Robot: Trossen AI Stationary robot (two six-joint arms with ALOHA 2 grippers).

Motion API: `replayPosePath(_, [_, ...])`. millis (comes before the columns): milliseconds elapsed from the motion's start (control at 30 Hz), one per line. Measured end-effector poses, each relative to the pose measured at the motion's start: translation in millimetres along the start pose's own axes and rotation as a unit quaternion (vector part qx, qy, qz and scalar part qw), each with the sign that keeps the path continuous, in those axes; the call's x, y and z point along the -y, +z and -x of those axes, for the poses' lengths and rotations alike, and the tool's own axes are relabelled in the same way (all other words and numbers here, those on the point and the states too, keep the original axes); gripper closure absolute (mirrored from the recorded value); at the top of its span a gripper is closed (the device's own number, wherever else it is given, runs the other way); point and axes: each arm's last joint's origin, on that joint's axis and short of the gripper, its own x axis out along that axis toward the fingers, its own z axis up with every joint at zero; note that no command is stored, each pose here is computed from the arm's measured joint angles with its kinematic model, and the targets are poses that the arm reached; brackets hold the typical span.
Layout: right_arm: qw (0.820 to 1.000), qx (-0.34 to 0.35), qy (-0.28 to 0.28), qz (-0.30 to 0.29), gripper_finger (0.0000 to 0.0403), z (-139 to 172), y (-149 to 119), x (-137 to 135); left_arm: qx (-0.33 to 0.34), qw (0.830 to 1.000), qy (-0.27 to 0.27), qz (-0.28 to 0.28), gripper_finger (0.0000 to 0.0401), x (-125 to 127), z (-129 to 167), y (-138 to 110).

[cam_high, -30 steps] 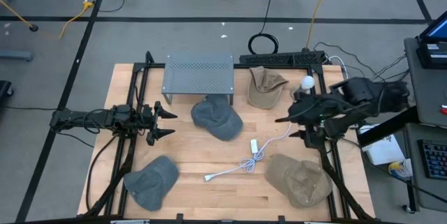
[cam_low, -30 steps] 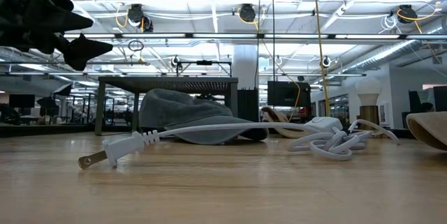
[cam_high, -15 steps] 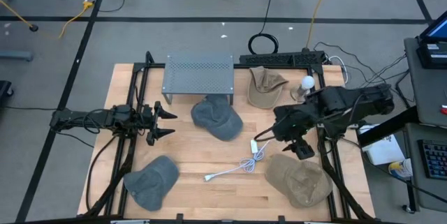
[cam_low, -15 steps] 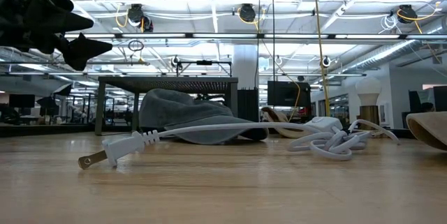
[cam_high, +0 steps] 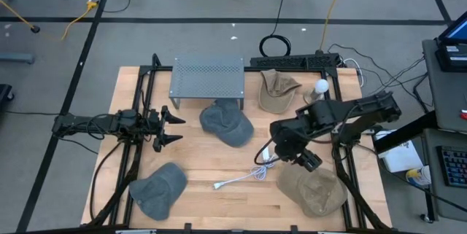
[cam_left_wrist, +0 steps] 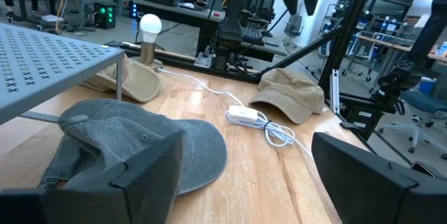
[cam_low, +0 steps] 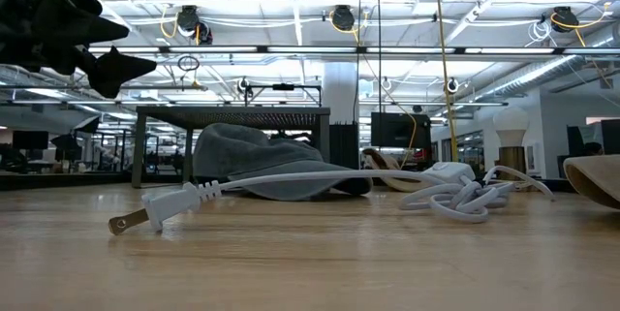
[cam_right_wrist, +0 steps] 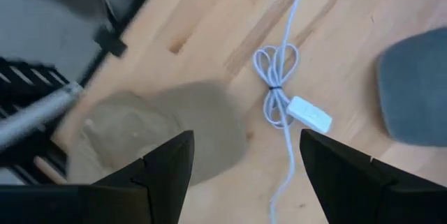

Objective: Pick & Place hat
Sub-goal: Put the bottom brown cap on the shelf

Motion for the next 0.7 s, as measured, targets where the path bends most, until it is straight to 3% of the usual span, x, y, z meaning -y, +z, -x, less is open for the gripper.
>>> replayPosePath(300, [0.997, -0.055, 0.011, 0.056, 0.0149, -33.7, -12.9, 6.4, 0.0, 1.0, 0.0, 0.0, 0.0083, 0.0, 0.0, 0.0])
replayPosePath(700, [0.993, -0.094, 0.035, 0.066, 0.0149, -93.1, -38.3, 13.4, 0.0, 1.0, 0.0, 0.0, 0.0099, 0.0, 0.0, 0.0])
